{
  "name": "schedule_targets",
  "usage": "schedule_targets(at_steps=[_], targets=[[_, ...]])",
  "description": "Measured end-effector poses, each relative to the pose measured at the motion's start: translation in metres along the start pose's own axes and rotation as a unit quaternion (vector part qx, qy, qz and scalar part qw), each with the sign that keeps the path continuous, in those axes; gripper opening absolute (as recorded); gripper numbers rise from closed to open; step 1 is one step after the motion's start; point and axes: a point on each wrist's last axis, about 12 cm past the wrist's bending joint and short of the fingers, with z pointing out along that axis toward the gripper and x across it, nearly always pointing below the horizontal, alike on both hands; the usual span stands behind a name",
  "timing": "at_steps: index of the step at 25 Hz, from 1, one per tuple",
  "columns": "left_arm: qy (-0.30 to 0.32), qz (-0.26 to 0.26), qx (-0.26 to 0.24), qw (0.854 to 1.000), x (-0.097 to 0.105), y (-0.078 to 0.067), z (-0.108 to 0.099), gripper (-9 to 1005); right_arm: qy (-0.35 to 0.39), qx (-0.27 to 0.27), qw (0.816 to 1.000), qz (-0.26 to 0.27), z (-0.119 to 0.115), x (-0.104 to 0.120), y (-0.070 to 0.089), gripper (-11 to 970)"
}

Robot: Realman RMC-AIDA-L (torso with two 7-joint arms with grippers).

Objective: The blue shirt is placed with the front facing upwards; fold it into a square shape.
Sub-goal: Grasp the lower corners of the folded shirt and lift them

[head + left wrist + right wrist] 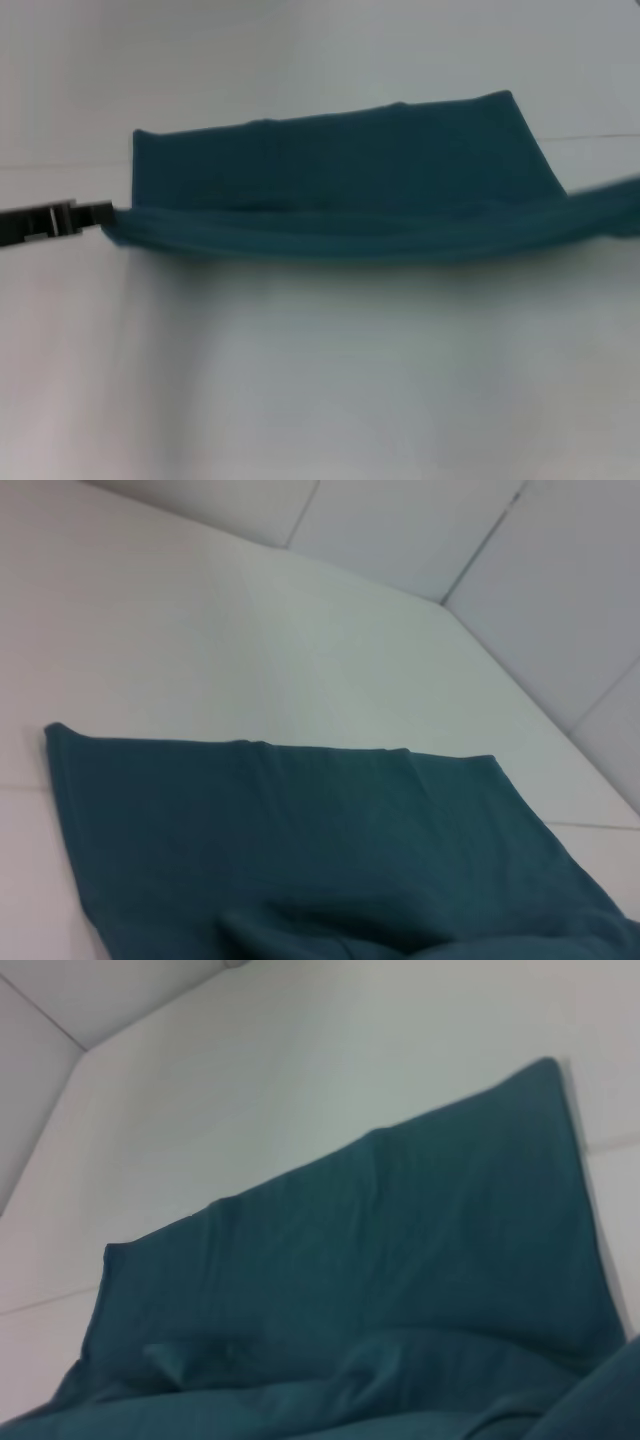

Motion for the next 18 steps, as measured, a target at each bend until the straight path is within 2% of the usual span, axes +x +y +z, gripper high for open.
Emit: schedule_targets(at_steps=[3,4,5,12,18], targets=[[0.003,-0.005,0.006,1.000,0.007,0.001,-0.006,31,-0.007,-0.018,0.999,0.027,-0.009,0.023,-0.010,42],[0.002,-0.011,0.008,1.000,0.012,0.004,-0.012,32,-0.015,-0.033,0.998,0.048,-0.015,0.039,-0.017,41],[0.002,-0.013,0.008,1.000,0.012,0.004,-0.013,32,-0.015,-0.033,0.998,0.048,-0.015,0.039,-0.017,41],[-0.002,-0.026,0.007,1.000,0.018,0.011,-0.025,32,-0.018,-0.066,0.992,0.109,-0.023,0.091,-0.031,42],[0.002,-0.036,0.014,0.999,0.025,0.014,-0.036,32,-0.009,-0.075,0.988,0.131,-0.022,0.113,-0.033,42]])
